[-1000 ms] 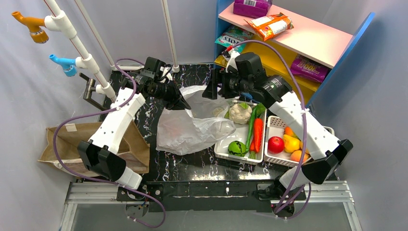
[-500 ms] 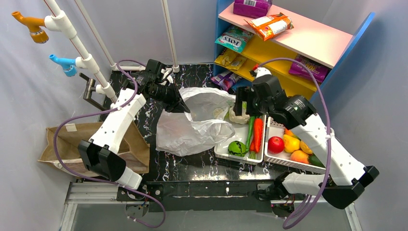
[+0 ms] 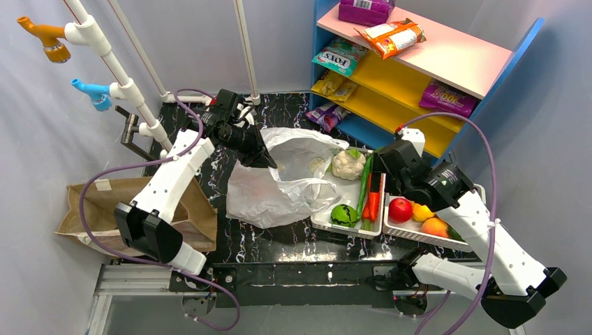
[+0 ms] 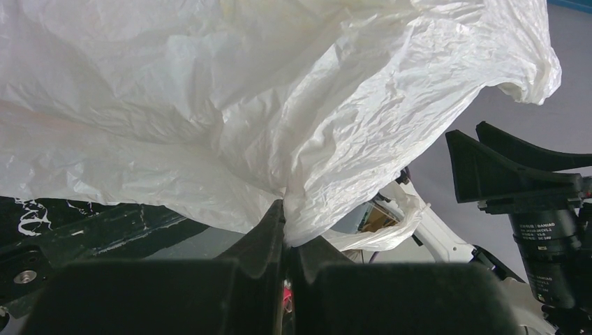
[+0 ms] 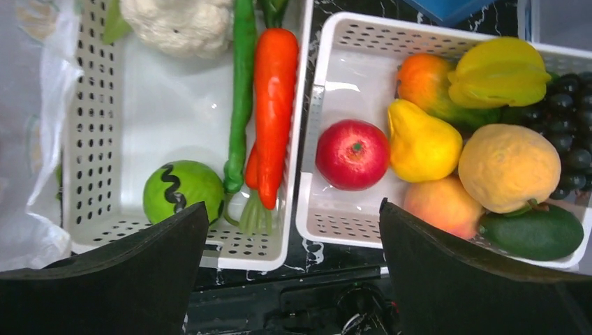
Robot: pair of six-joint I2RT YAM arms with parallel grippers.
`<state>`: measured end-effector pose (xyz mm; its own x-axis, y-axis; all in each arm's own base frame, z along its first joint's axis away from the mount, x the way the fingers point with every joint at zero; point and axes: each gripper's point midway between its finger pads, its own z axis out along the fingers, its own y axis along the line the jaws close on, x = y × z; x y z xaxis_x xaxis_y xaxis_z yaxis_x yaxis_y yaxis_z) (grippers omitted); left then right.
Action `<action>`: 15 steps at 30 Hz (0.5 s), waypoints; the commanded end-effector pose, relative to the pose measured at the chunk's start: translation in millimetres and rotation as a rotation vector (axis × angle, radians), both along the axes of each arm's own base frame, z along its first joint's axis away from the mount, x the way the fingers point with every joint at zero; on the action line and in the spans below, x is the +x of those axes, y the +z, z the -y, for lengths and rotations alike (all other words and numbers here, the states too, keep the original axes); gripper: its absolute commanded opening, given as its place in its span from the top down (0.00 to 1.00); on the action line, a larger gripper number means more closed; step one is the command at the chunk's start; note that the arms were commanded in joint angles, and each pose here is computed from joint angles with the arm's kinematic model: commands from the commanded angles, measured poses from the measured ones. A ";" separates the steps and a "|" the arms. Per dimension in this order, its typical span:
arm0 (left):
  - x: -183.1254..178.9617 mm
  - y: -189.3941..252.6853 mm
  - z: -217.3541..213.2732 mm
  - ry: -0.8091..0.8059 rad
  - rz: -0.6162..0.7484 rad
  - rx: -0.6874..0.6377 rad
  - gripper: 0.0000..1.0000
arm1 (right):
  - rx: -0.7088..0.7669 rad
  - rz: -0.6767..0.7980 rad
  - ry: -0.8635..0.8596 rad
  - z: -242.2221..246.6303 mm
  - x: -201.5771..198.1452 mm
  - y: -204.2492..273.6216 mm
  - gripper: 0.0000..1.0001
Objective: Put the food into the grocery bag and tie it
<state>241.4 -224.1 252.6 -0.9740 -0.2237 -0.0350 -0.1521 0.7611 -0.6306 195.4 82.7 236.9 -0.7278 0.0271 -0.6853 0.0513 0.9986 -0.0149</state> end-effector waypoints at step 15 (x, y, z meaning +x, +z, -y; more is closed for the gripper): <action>-8.1 0.2 13.6 -0.063 -0.031 -0.001 1.00 | 0.116 -0.300 -0.293 39.0 -27.5 -88.5 0.02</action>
